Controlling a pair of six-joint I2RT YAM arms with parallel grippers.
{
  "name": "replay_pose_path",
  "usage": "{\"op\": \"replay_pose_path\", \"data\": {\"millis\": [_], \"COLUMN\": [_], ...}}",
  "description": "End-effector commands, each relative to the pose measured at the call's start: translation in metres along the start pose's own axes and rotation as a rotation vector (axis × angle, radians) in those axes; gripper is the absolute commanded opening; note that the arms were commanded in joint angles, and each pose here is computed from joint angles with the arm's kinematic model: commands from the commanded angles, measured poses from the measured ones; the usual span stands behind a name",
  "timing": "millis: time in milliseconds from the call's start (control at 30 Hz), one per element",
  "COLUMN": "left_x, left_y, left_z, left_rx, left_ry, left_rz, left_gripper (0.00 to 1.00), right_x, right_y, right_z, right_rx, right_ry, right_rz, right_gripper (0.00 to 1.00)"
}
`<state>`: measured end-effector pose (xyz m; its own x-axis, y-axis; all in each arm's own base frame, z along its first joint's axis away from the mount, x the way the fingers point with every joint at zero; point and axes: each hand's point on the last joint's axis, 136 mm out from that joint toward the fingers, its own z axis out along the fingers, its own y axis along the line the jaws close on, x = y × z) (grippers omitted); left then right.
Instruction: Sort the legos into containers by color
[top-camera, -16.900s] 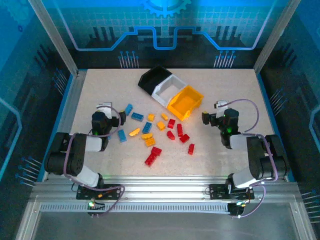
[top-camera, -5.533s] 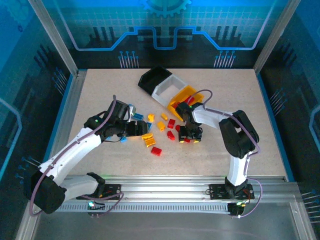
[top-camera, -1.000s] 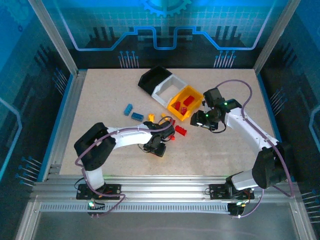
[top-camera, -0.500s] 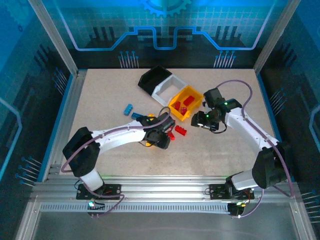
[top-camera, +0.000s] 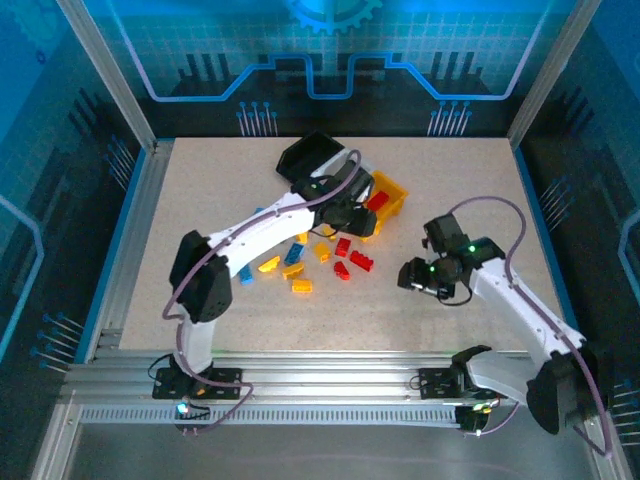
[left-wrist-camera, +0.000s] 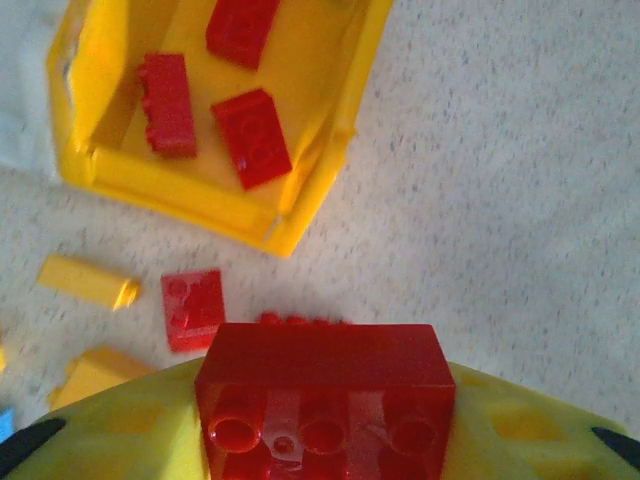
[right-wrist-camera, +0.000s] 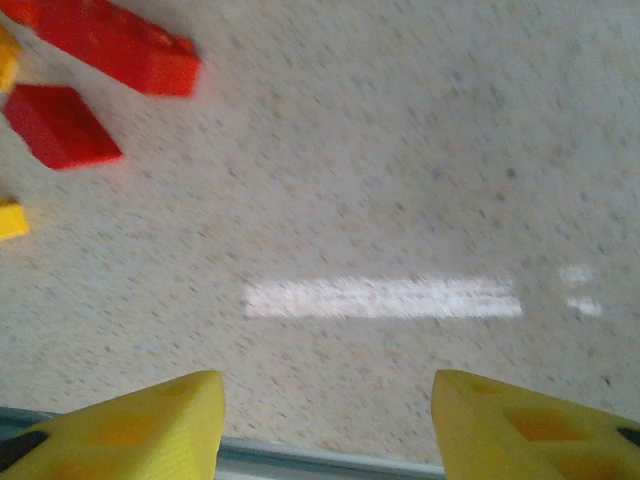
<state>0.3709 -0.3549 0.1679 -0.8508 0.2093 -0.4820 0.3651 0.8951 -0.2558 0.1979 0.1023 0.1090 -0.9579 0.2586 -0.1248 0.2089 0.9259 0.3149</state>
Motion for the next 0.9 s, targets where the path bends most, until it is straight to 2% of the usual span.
{"op": "replay_pose_path", "data": {"millis": [0,333,733,867], "left_x": [-0.010,-0.034,-0.048,-0.056], "left_y": [-0.010,-0.011,0.013,0.016], "left_z": [0.010,0.048,0.074,0.078], "left_rx": [0.044,0.072,0.062,0.079], "left_ry": [0.032,0.043,0.049,0.041], "left_rz": [0.023,-0.028,-0.084,-0.096], "left_gripper": [0.48,0.48,0.49,0.55], "right_x": [0.028,0.057,0.050,0.044], "right_y": [-0.016,-0.033,-0.026,-0.019], "right_z": [0.006,0.023,0.022,0.019], "right_rx": [0.013,0.021,0.024,0.022], "right_ry": [0.060,0.109,0.118,0.114], "right_rz": [0.071,0.117,0.102,0.088], "right_gripper": [0.59,0.58,0.59,0.60]}}
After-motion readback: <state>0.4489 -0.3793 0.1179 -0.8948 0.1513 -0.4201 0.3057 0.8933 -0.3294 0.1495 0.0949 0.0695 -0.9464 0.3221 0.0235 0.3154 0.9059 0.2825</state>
